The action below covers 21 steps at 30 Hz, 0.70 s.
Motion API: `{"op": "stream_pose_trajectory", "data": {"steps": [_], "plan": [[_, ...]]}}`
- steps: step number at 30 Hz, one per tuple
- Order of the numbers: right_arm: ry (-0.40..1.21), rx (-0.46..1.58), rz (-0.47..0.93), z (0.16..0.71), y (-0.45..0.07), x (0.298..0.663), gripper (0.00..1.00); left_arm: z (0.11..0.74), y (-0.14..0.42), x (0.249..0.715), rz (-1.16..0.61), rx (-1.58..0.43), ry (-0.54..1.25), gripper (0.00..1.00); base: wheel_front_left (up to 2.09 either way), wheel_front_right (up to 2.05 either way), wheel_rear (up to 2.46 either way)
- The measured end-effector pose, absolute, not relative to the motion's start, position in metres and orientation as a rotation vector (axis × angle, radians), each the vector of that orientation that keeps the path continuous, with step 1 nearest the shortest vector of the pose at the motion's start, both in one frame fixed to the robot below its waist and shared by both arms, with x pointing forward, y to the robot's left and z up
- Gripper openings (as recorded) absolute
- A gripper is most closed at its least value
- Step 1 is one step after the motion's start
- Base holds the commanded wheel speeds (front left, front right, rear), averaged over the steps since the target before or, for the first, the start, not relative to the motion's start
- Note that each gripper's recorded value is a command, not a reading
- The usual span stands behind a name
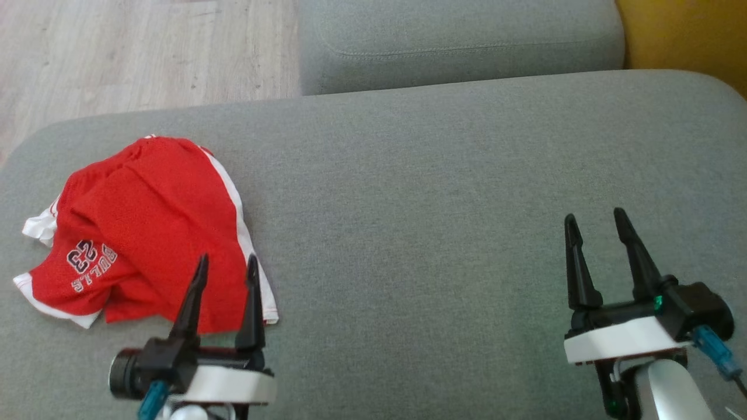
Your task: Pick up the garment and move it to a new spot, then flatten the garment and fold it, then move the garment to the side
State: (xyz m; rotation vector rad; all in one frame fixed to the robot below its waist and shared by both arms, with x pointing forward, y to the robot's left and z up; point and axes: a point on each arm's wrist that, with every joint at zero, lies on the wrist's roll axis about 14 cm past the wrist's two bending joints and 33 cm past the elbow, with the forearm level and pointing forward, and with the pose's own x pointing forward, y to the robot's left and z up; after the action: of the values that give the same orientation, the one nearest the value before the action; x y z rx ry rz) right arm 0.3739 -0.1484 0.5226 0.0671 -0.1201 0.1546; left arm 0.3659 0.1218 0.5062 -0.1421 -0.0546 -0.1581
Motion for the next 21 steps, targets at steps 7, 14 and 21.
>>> {"op": "stream_pose_trajectory", "data": {"steps": [7, 14, 21], "plan": [[-0.060, 0.133, 0.144, 0.503, -0.149, 0.366, 1.00, 0.484, 0.132, 0.358, -0.129, -0.119, 0.005, 1.00, 0.00, 0.00, 0.00], [-0.044, 0.133, 0.145, 0.497, -0.148, 0.364, 1.00, 0.474, 0.128, 0.356, -0.148, -0.078, 0.033, 1.00, 0.00, 0.00, 0.00], [-0.038, 0.134, 0.149, 0.496, -0.147, 0.365, 1.00, 0.473, 0.130, 0.356, -0.142, -0.087, 0.038, 1.00, 0.00, 0.00, 0.00]]}}
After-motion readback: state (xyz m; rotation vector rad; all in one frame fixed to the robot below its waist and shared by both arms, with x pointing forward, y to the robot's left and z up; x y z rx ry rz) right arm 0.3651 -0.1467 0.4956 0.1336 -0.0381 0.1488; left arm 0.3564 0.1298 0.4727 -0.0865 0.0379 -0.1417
